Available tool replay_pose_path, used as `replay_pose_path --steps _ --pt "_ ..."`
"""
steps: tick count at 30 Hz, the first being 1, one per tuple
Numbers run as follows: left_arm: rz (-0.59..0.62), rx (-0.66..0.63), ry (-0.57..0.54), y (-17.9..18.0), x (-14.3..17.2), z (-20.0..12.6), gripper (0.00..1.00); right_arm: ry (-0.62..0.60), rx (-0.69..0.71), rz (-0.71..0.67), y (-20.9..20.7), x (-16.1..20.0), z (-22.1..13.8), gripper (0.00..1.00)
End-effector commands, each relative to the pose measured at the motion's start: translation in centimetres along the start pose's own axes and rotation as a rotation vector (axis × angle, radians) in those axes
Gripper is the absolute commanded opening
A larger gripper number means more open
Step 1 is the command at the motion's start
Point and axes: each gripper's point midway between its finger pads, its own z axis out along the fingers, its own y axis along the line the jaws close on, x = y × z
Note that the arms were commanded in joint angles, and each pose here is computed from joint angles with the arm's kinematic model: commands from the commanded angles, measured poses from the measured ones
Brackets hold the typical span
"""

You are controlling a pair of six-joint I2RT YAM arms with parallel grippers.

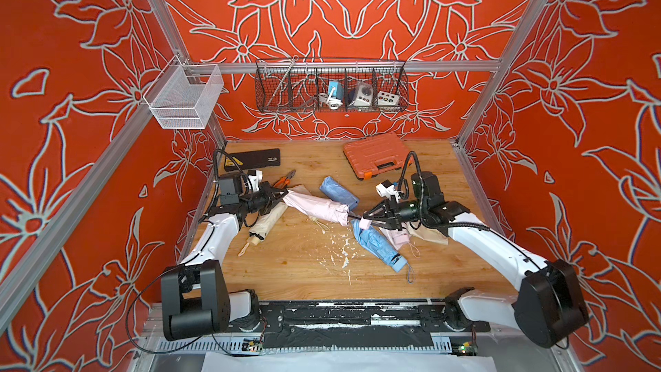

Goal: Take umbrellas out of sleeves
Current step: Place the umbrella sleeve at the center of the board.

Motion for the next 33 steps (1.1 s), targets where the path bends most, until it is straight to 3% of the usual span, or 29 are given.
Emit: replay_pose_path --steps 1,5,11,17,21,23,29,33 --pt "0.023 0.016 -0.034 0.0 -1.1 -0.5 0.00 0.010 -0.020 -0.024 0.4 0.7 -0.5 0.08" --pt "0.025 -0.004 -0.045 0.3 -1.3 -0.9 0.00 0.006 -0.040 -0.044 1.0 0.8 -0.7 0.07" --pt "-0.024 0.081 0.014 0.2 0.9 -0.1 0.00 0.016 -0.026 -0.061 0.5 1.1 -0.6 0.08" --pt "0.027 -0.151 -0.098 3.9 -0.3 -2.4 0.00 0.019 -0.013 -0.060 -0.3 1.6 -0.6 0.08" --pt "0.071 -0.377 -0.209 7.5 -1.7 -5.2 0.00 0.020 -0.016 -0.067 -0.2 2.3 -0.9 0.08" --pt "0.076 -0.416 -0.235 7.9 -2.1 -6.0 0.00 0.026 -0.013 -0.070 -0.3 2.6 -1.0 0.07" --pt "0.074 -0.379 -0.212 7.3 -1.4 -5.8 0.00 0.003 -0.013 -0.082 -0.1 2.5 -1.4 0.07" --pt "0.039 -0.269 -0.101 6.5 1.7 -4.0 0.00 -0.004 -0.033 -0.111 1.1 2.1 -1.7 0.07"
